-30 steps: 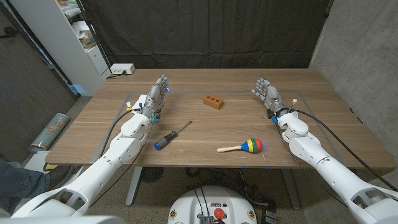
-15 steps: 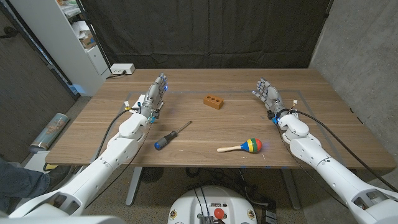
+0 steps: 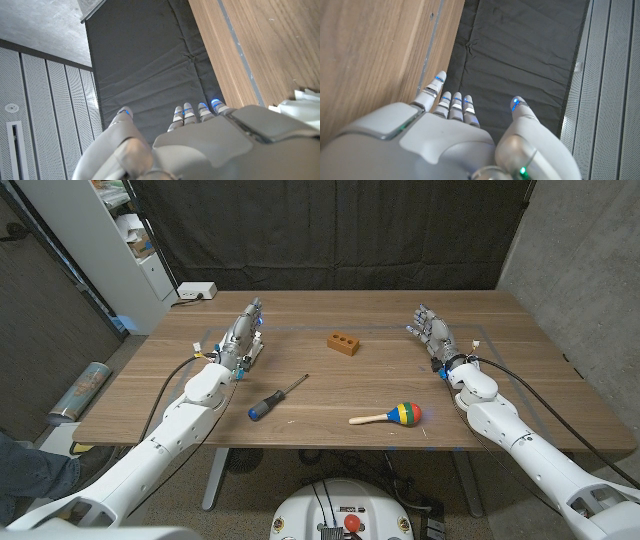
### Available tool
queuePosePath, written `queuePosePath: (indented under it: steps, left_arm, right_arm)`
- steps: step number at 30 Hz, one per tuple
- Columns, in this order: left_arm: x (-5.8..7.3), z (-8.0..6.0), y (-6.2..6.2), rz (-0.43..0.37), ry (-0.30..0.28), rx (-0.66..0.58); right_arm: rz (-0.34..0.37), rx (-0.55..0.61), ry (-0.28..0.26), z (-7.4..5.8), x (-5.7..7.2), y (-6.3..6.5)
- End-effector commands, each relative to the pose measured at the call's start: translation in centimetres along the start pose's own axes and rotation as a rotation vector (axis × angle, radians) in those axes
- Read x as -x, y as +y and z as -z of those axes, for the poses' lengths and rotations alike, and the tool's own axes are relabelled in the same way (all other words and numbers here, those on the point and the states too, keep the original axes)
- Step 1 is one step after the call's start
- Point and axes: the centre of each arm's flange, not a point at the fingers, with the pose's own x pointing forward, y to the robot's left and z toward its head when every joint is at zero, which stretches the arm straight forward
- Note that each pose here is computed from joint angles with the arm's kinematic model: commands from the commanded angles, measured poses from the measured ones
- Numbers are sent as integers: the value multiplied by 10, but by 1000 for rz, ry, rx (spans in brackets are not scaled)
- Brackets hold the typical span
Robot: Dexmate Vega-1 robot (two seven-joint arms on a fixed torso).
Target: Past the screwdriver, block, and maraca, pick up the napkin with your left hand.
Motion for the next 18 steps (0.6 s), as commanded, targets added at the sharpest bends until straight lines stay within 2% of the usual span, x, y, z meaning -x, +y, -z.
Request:
queuePosePath:
  steps: [1, 8, 13, 18]
  left_arm:
    - [11, -8, 8, -13, -21, -19]
    - [13, -11, 10, -30, -17, -68]
    - [13, -13, 11, -28, -23, -60]
    - [18, -19, 13, -38, -38, -84]
  right_arm:
    - [-5, 1, 2, 2, -1, 3]
    - [-9, 2, -2, 2, -1, 3]
    - [-8, 0, -8, 2, 0, 2]
    - [-4, -5, -13, 2, 0, 1]
